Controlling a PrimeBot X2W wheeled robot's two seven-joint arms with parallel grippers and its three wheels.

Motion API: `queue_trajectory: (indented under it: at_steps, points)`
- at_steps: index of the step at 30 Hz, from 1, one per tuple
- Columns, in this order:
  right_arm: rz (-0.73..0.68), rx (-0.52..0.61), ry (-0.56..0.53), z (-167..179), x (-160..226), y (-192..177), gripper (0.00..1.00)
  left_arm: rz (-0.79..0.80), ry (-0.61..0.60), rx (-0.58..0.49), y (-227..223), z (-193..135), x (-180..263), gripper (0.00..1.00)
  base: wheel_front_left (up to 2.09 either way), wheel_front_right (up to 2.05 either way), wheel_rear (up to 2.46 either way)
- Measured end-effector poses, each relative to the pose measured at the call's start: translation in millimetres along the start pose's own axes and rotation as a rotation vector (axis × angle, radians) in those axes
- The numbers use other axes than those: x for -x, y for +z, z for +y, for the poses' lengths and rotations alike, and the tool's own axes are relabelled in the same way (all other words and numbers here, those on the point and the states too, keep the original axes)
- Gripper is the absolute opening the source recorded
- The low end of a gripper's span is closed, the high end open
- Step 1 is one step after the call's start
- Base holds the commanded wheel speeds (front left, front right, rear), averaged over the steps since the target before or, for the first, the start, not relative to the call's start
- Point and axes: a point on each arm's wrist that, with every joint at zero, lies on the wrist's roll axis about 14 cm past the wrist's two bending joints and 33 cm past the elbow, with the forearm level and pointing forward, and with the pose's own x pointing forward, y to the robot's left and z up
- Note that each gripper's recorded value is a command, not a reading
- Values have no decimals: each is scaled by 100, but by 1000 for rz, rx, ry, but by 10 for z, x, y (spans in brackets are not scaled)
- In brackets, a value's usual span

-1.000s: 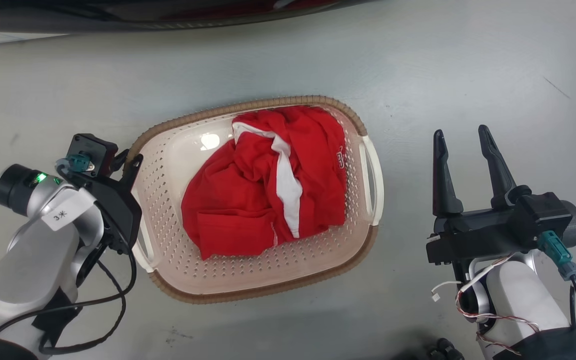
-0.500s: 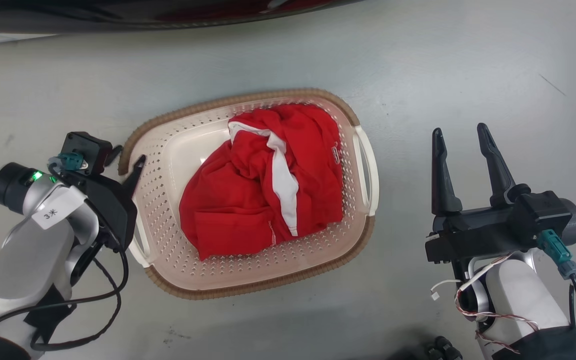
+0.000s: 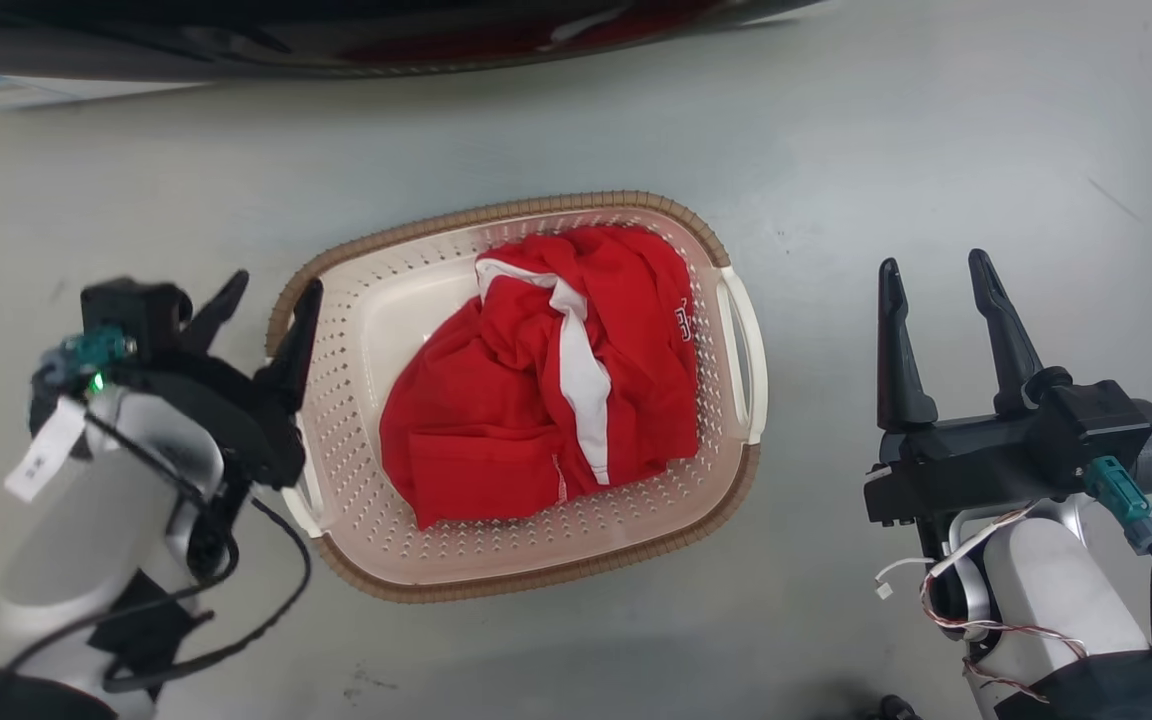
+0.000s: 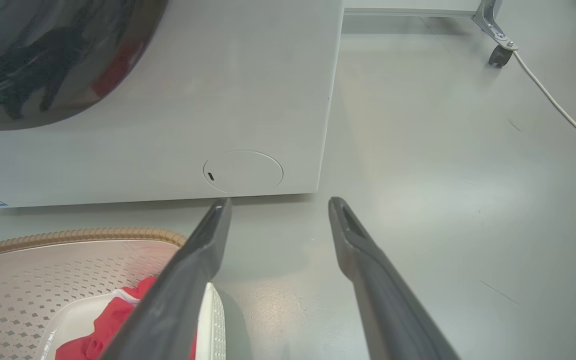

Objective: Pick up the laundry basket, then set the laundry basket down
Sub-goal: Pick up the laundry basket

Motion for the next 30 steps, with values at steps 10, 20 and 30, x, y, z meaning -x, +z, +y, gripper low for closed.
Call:
queue_trajectory:
  at_steps: [10,20,30]
  points:
    - [-59,31,37,32,42,298,100,-138,75,177,74,-115,351,100,0,0,0]
    - [-124,52,69,100,187,648,100,-223,109,151,279,-227,785,100,0,0,0]
    - [-199,62,100,217,455,992,100,-380,146,109,646,-341,1297,100,0,0,0]
